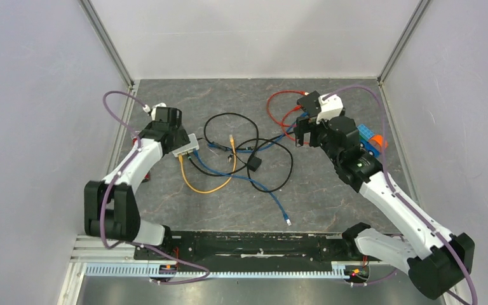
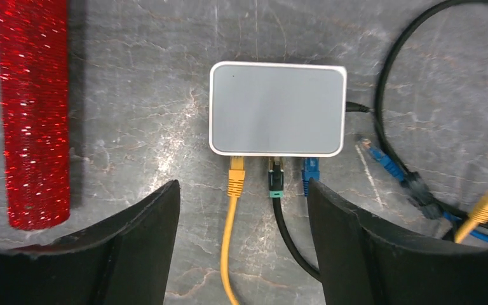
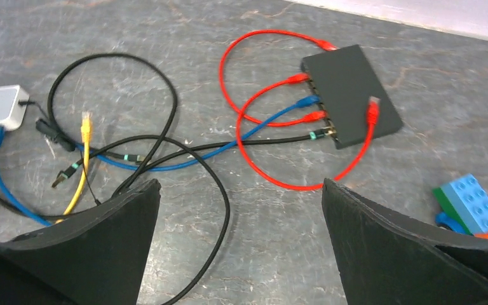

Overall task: Insert the plug into the switch port
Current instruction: Insert the power into the switch port, then reset both arms

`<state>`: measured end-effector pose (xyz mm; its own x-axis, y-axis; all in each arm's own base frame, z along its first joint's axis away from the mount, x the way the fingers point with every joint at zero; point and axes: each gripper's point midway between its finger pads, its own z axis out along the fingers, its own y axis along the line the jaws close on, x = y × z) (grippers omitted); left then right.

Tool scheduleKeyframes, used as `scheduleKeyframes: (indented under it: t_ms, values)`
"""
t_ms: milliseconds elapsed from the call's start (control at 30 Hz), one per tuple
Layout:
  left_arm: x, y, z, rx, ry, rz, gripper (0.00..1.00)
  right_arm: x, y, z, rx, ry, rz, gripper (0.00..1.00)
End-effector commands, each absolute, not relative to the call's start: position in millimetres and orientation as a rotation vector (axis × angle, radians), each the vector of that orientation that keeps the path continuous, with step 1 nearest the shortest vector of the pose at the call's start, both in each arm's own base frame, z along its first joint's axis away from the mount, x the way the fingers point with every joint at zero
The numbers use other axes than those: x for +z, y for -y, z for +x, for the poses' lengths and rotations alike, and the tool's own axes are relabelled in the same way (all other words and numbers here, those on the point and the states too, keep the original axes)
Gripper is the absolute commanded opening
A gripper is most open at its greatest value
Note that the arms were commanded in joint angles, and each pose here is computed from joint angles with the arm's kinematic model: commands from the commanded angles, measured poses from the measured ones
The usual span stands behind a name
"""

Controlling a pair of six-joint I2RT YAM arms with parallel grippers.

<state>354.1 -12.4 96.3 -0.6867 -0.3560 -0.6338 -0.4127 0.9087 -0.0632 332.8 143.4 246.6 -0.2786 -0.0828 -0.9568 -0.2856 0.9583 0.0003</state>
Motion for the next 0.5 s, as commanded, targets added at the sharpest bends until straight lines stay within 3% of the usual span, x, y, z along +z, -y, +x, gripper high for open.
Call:
scheduleKeyframes:
  t_ms: [0,133,267,467]
  values:
    - [173.3,17.4,366.2,0.005,-2.199,-0.465,0.78,296.5,-116.1,324.7,0.172,-1.778,-0.056,0.98]
    - [235.0,73.9,359.0,-0.387,-2.081,-0.251,0.79,293.4,-119.8,305.7,0.251,-1.784,-0.075,0.98]
    - [283.9,124.3,322.9,-0.721,-1.96,-0.002,0.8,286.5,-113.0,288.0,0.259,-1.808,-0.081,0.98]
    - [301.2,150.5,277.6,-0.887,-1.876,0.15,0.8,294.6,-99.4,268.1,0.285,-1.748,-0.026,0.98]
